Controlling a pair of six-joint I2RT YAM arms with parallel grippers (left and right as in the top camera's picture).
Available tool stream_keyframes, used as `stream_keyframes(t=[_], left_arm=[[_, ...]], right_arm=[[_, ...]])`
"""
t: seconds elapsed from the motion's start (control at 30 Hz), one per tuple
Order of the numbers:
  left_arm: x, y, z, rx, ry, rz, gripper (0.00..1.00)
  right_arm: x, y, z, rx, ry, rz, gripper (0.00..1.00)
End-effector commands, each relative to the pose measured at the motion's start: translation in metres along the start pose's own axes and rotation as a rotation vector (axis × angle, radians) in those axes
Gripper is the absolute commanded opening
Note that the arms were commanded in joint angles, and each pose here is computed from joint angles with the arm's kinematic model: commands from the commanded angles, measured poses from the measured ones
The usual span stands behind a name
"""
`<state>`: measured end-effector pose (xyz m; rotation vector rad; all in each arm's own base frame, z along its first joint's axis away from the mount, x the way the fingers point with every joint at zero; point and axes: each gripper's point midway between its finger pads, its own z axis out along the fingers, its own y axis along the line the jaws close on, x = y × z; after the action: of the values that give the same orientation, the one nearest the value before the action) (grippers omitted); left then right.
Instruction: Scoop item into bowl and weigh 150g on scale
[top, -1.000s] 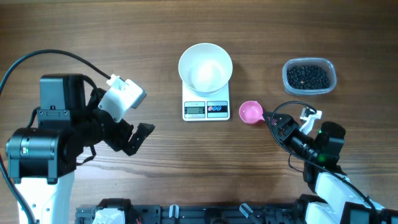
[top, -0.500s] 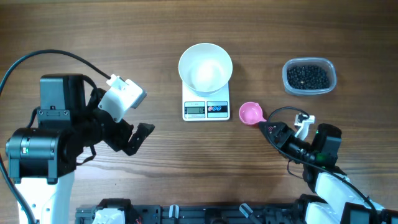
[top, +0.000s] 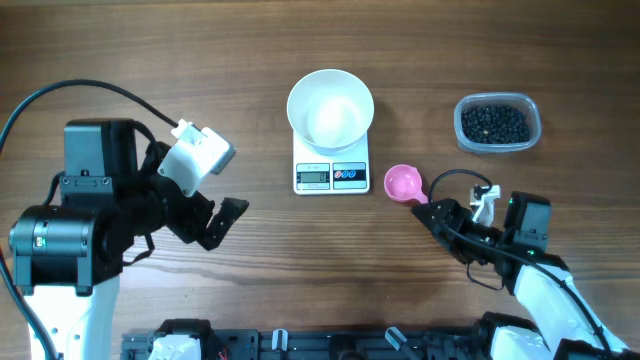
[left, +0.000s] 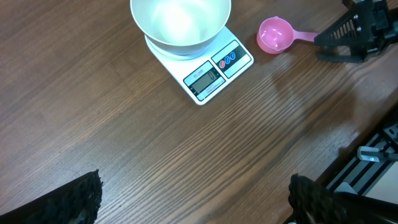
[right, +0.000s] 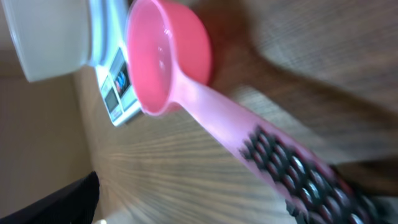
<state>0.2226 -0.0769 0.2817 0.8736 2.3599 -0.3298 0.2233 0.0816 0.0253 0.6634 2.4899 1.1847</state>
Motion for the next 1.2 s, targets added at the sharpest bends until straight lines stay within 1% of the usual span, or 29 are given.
stream_keyframes(t=[0.0, 0.1, 0.17, 0.27, 0.4, 0.47, 0.67, 0.87, 1.0, 1.17], left_arm=[[-0.005, -0.001, -0.005, 0.0, -0.023, 0.021, 1.0], [-0.005, -0.001, -0.005, 0.0, -0.023, 0.021, 1.0], [-0.005, -0.001, -0.005, 0.0, -0.023, 0.021, 1.0], [-0.005, -0.001, -0.005, 0.0, -0.023, 0.021, 1.0], [-0.005, -0.001, -0.005, 0.0, -0.023, 0.021, 1.0], [-0.005, -0.001, -0.005, 0.0, -0.023, 0.021, 1.0], [-0.005, -0.001, -0.005, 0.0, -0.023, 0.021, 1.0], [-0.005, -0.001, -0.005, 0.0, -0.023, 0.022, 1.0], [-0.005, -0.001, -0.005, 0.0, -0.023, 0.021, 1.0], [-0.005, -0.001, -0.005, 0.0, -0.023, 0.021, 1.0]], right_arm=[[0.005, -0.047, -0.011, 0.27, -0.006, 0.097, 1.0], [-0.003, -0.049, -0.016, 0.314, -0.029, 0.094, 1.0], [-0.016, -0.053, -0.019, 0.353, -0.088, 0.11, 1.0], [-0.033, -0.046, -0.018, 0.327, -0.142, 0.029, 1.0], [-0.042, -0.043, -0.017, 0.308, -0.175, -0.036, 1.0], [-0.04, -0.042, -0.014, 0.286, -0.176, -0.049, 1.0], [-0.019, -0.034, 0.002, 0.133, -0.12, -0.076, 1.0], [0.004, -0.028, 0.008, 0.041, -0.035, 0.017, 0.91], [0.012, -0.034, 0.009, 0.058, -0.021, 0.089, 0.88], [0.01, -0.039, 0.009, 0.081, -0.041, 0.088, 0.83]])
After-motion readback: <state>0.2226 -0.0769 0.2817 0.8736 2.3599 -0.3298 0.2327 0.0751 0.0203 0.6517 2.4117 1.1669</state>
